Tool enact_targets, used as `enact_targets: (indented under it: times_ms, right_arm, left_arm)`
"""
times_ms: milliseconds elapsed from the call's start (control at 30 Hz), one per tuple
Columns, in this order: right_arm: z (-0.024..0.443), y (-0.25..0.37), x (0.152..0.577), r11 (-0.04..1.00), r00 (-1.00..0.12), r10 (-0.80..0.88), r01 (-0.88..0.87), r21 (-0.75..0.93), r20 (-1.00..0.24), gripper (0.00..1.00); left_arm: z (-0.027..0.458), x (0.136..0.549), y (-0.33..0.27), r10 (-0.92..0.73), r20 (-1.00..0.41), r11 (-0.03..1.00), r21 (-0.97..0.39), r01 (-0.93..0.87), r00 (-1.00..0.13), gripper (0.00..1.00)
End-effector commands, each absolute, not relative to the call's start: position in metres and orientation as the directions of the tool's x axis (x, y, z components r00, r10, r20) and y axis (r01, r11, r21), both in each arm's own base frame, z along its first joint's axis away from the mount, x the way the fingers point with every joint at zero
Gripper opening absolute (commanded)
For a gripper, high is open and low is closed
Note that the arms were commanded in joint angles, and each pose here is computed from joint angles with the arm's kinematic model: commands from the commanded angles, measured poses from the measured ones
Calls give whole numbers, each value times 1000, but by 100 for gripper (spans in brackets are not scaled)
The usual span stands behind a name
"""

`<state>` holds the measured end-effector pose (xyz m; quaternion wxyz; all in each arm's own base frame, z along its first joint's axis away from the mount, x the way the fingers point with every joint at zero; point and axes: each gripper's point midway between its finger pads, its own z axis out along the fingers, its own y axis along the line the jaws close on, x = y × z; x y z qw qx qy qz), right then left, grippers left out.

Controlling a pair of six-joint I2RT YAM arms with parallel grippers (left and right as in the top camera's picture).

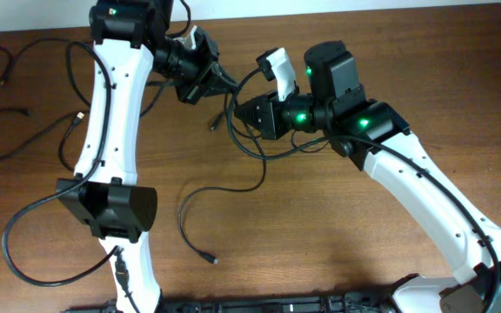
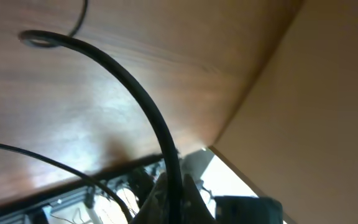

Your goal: Untangle cables

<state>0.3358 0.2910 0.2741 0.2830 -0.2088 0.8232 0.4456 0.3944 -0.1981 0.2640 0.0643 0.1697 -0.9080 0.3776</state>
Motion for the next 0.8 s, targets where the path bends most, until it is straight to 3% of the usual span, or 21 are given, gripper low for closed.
enact_targets:
  times_ms: [0,67,233,333,367,533,700,767]
  right_arm:
    - [257,279,344,620,-773,-86,-536,573,-629,84]
    - [240,261,353,723,-789,-70,-462,514,-611,99]
    - [215,208,370,870,-840,49,-231,436,-541,100]
    - [204,180,376,924,-842,77,-141,356,-535,100]
    - [201,169,378,946,-835,82,-107,307,-544,100]
    - [192,135,385,989,-810,92,6,149,-580,100]
    - [187,123,384,995,-807,85,38,93,-584,100]
    - [186,119,384,996,-807,84,52,71,-585,100]
  left_arm:
    - [240,408,-170,-336,143,764,-538,-358,-931,0]
    - [232,413,-155,-368,95,801,-473,-367,-925,0]
    - [256,415,-152,-374,27,795,-505,-335,-927,0]
    - [304,420,-134,-413,-122,784,-552,-284,-903,0]
    - [330,423,-108,-462,-233,796,-535,-284,-855,0]
    - [386,397,-3,-598,-492,801,-398,-448,-633,0]
    - [474,371,58,-656,-675,746,-509,-429,-339,0]
    - [504,341,106,-649,-745,693,-497,-522,-153,0]
